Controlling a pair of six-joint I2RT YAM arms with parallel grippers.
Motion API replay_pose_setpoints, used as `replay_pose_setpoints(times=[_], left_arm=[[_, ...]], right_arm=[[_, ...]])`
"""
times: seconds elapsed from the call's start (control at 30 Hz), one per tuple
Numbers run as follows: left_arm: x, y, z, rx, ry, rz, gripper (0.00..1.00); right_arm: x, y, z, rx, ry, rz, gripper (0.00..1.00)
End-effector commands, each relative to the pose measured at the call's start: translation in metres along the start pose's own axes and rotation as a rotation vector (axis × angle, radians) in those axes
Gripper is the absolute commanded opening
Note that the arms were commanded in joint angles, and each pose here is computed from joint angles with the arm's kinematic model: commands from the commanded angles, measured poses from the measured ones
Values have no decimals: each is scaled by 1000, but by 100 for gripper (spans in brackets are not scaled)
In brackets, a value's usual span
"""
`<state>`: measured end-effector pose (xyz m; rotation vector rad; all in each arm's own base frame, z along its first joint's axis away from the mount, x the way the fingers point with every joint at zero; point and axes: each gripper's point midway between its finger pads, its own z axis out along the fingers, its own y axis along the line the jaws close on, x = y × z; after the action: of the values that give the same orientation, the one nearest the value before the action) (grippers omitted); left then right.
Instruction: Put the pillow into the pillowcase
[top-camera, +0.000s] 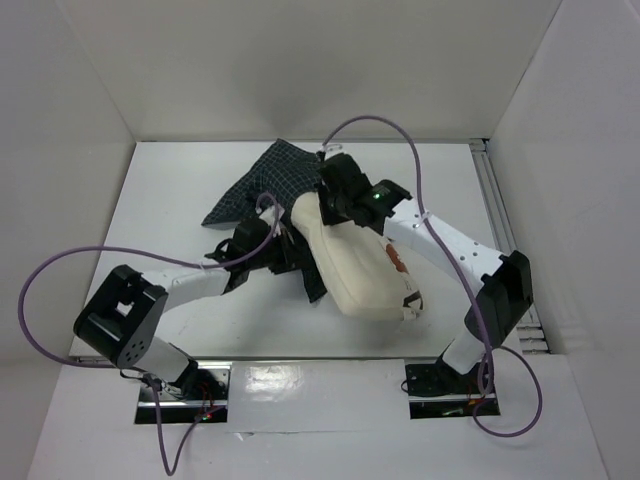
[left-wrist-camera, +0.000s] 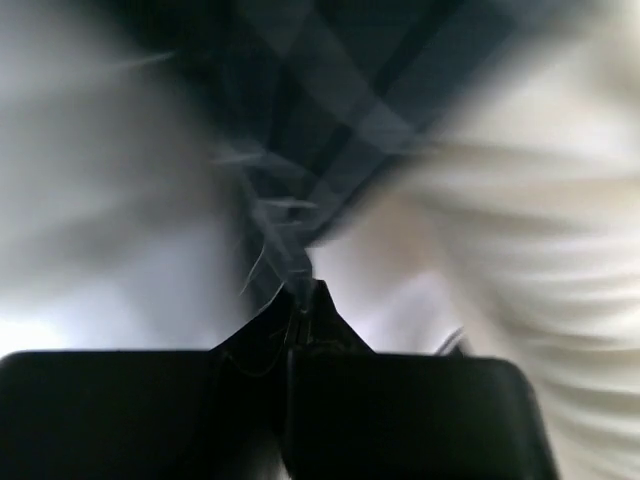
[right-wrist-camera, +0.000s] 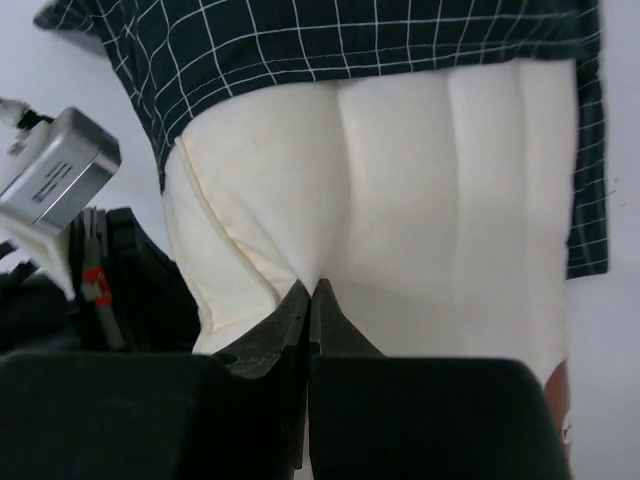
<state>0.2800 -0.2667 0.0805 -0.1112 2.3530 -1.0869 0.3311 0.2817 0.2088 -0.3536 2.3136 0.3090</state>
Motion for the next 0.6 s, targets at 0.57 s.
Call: replay_pose_setpoints(times=[0.57], left_arm=[[61, -42, -27, 253, 181, 135, 0]], right_arm=[[-82, -43, 89, 61, -176, 181, 0]])
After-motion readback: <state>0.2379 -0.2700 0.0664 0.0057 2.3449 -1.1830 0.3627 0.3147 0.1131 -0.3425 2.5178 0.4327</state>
